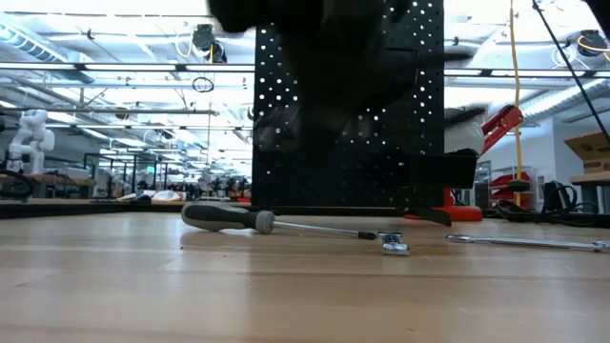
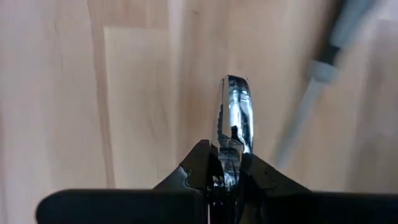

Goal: Hang tools onto peg board
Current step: Unhang the pliers from the pegboard, then adjust the pegboard

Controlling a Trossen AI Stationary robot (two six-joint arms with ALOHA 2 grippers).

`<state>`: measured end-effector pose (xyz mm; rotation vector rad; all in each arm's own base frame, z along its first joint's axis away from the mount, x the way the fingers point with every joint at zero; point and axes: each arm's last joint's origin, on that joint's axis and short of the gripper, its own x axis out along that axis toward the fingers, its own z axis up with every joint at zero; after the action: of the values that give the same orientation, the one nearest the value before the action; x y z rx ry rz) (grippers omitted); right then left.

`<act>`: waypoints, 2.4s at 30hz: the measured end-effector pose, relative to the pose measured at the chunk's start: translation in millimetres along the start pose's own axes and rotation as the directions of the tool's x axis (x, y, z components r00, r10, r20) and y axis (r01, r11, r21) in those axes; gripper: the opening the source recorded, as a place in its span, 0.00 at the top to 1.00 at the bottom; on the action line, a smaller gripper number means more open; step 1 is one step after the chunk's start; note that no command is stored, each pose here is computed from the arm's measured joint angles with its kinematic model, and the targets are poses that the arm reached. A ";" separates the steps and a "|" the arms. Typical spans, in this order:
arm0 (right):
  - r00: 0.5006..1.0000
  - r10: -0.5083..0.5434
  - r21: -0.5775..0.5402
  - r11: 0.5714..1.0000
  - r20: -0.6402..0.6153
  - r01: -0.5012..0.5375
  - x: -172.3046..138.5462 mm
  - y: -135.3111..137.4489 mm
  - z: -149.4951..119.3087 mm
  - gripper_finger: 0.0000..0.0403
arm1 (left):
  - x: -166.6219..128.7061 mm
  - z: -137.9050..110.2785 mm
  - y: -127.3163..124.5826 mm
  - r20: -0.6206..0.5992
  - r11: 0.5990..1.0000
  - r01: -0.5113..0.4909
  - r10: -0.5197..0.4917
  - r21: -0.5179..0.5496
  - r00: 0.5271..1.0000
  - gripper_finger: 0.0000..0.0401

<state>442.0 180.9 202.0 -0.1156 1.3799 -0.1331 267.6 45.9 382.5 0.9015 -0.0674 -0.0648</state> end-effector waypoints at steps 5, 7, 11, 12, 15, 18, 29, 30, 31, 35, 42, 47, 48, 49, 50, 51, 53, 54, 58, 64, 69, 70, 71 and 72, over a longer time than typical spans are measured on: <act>0.998 0.060 0.023 0.998 0.027 -0.061 48.2 10.2 14.2 0.93 | 0.0 0.4 0.6 0.003 1.000 -0.007 0.007 -0.023 1.000 0.97; 0.996 0.067 0.024 0.997 0.052 -0.068 56.3 13.5 17.4 0.93 | 0.0 0.4 0.6 0.003 1.000 -0.008 0.008 -0.023 1.000 0.97; 0.991 0.080 0.039 0.996 0.111 -0.085 63.0 18.1 23.5 0.92 | -0.1 0.5 0.7 0.005 1.000 -0.009 0.009 -0.023 1.000 0.97; 0.990 0.080 0.040 0.996 0.119 -0.085 63.2 18.5 24.1 0.91 | 0.0 0.5 0.8 0.005 1.000 -0.011 0.011 -0.023 1.000 0.97; 0.985 0.067 0.047 0.996 0.159 -0.076 63.8 20.1 27.1 0.82 | 0.0 0.6 0.9 0.006 1.000 -0.011 0.011 -0.023 1.000 0.97; 0.983 0.042 0.055 0.997 0.179 -0.052 63.3 19.4 28.2 0.71 | -0.1 0.6 0.9 0.006 1.000 -0.010 0.011 -0.024 1.000 0.97; 0.967 -0.076 -0.018 0.996 0.244 0.083 33.5 21.1 34.0 0.55 | -0.1 0.8 1.0 0.007 0.999 -0.011 0.011 -0.045 1.000 0.97; 0.962 -0.092 -0.029 0.994 0.257 0.103 28.5 20.1 34.4 0.55 | -0.1 0.9 1.1 0.007 0.999 -0.011 0.012 -0.044 1.000 0.97; 0.958 -0.102 -0.038 0.993 0.267 0.116 21.8 19.2 33.1 0.55 | -0.1 0.9 1.1 0.007 0.999 -0.011 0.012 -0.045 1.000 0.97; 0.940 -0.190 -0.042 0.977 0.285 0.210 -12.7 11.4 23.9 0.57 | -0.1 0.9 1.2 0.008 0.999 -0.012 0.012 -0.045 1.000 0.97; 0.834 -0.358 0.037 0.925 0.420 0.379 -106.5 -4.0 -4.3 0.59 | -0.1 1.2 1.5 0.010 0.999 -0.014 0.015 -0.044 1.000 0.97; 0.710 -0.457 0.144 0.878 0.535 0.456 -172.5 -12.5 -34.1 0.61 | -0.1 1.2 1.5 0.011 0.999 -0.015 0.015 -0.045 1.000 0.97; 0.683 -0.479 0.167 0.865 0.551 0.473 -184.0 -14.3 -41.1 0.61 | -0.1 1.2 1.6 0.011 0.999 -0.016 0.016 -0.045 1.000 0.97; 0.656 -0.501 0.186 0.851 0.564 0.490 -194.6 -16.3 -48.2 0.62 | -0.1 1.2 1.6 0.011 0.999 -0.016 0.016 -0.045 1.000 0.97; 0.631 -0.520 0.203 0.838 0.576 0.506 -205.3 -18.9 -55.6 0.62 | -0.1 1.2 1.5 0.011 0.999 -0.015 0.016 -0.045 1.000 0.97; 0.609 -0.536 0.209 0.825 0.585 0.525 -216.1 -22.0 -64.6 0.63 | -0.1 1.3 1.6 0.011 0.999 -0.016 0.017 -0.045 1.000 0.97; 0.594 -0.551 0.188 0.805 0.586 0.562 -231.4 -29.0 -80.6 0.63 | -0.1 1.3 1.6 0.011 0.999 -0.016 0.017 -0.045 1.000 0.97; 0.597 -0.552 0.166 0.800 0.582 0.577 -237.3 -33.0 -88.2 0.63 | -0.1 1.3 1.7 0.011 0.999 -0.017 0.018 -0.044 1.000 0.97; 0.584 -0.563 0.151 0.783 0.584 0.603 -252.5 -45.5 -102.7 0.63 | -0.1 1.3 1.7 0.011 0.999 -0.017 0.017 -0.044 1.000 0.97; 0.482 -0.643 0.113 0.661 0.595 0.742 -268.4 -60.2 -110.7 0.63 | -0.1 1.3 1.6 0.011 0.999 -0.016 0.017 -0.044 1.000 0.97; 0.466 -0.680 0.127 0.631 0.566 0.765 -271.2 -77.3 -108.3 0.63 | -0.1 1.3 1.7 0.011 0.999 -0.017 0.017 -0.044 1.000 0.97; 0.478 -0.680 0.121 0.635 0.556 0.763 -269.5 -80.9 -105.9 0.63 | -0.1 1.3 1.7 0.012 0.999 -0.017 0.018 -0.044 1.000 0.97; 0.493 -0.678 0.116 0.643 0.546 0.757 -267.6 -84.6 -103.5 0.63 | -0.1 1.5 1.9 0.013 0.999 -0.019 0.019 -0.043 1.000 0.97; 0.508 -0.675 0.112 0.653 0.535 0.749 -265.6 -88.5 -101.0 0.63 | -0.1 1.7 2.1 0.015 0.999 -0.021 0.022 -0.042 1.000 0.97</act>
<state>291.5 136.1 454.8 -0.8030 0.6830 -0.6652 267.4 45.9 385.2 0.8580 -0.0900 -0.0531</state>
